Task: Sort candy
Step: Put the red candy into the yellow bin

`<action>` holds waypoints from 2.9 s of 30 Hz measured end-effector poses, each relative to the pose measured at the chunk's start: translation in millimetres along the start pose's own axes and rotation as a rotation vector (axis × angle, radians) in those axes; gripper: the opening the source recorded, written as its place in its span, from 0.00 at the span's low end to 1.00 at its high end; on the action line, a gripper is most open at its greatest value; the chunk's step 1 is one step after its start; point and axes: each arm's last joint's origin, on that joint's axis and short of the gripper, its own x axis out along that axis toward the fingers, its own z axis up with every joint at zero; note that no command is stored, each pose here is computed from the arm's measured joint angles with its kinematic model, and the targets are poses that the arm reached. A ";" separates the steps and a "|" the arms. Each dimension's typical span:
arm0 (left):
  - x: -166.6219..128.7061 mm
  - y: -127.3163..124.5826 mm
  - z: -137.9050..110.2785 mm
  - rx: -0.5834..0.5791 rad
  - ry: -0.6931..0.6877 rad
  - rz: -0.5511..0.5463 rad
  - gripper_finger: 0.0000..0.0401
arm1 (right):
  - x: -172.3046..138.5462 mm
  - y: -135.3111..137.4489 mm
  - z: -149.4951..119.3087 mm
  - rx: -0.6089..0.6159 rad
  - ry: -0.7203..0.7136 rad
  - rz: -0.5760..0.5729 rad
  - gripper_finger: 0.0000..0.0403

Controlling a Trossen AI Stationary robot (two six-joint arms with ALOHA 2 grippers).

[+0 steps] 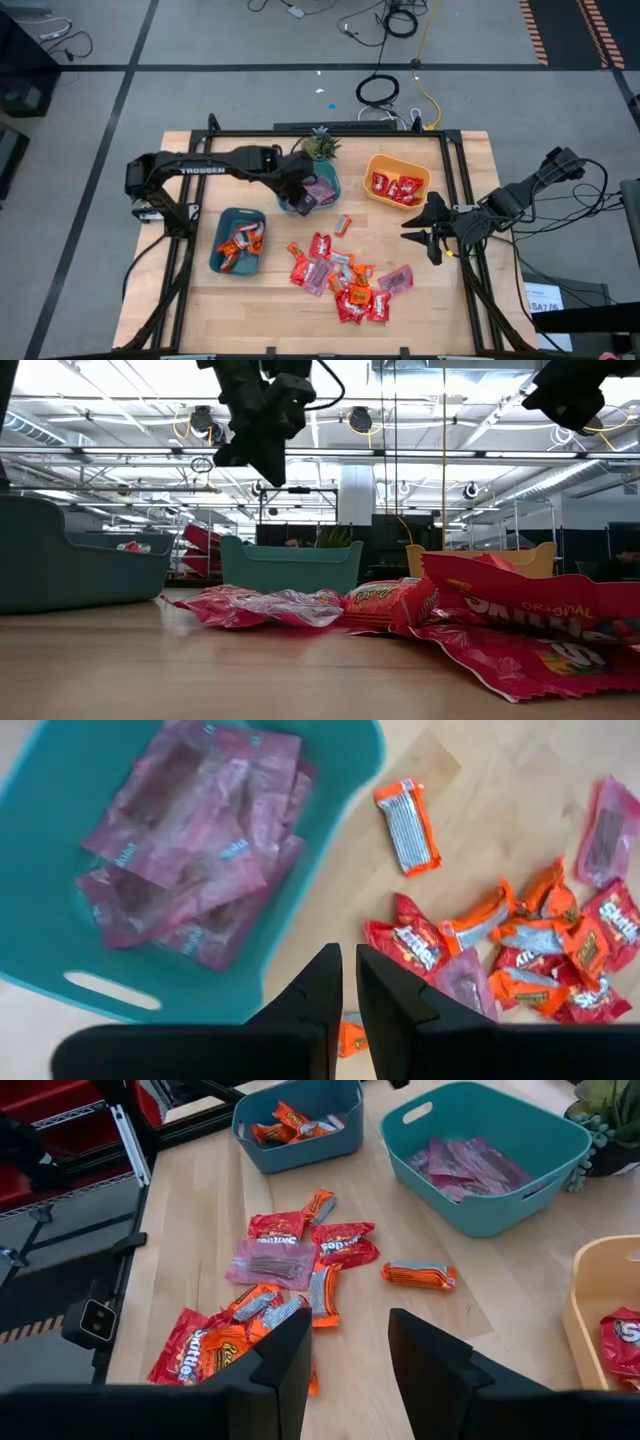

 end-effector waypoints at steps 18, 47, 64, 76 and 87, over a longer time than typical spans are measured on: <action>1.9 -65.5 -79.6 0.092 0.022 0.170 0.11 | -0.1 2.1 2.7 0.009 -0.025 0.020 0.31; -6.1 -109.1 -148.3 0.284 0.053 0.099 0.11 | -0.4 6.3 8.2 0.105 -0.075 0.062 0.31; -6.7 -112.0 -152.7 0.296 0.073 0.075 0.11 | 31.1 16.8 -6.8 -0.230 0.062 -0.020 0.35; -6.8 -109.7 -150.5 0.425 0.012 0.133 0.11 | 67.1 29.3 -31.9 -0.232 0.320 0.031 0.62; 2.9 -89.2 -144.3 0.541 -0.183 0.364 0.11 | 110.8 53.3 -66.2 -0.067 0.556 0.112 0.67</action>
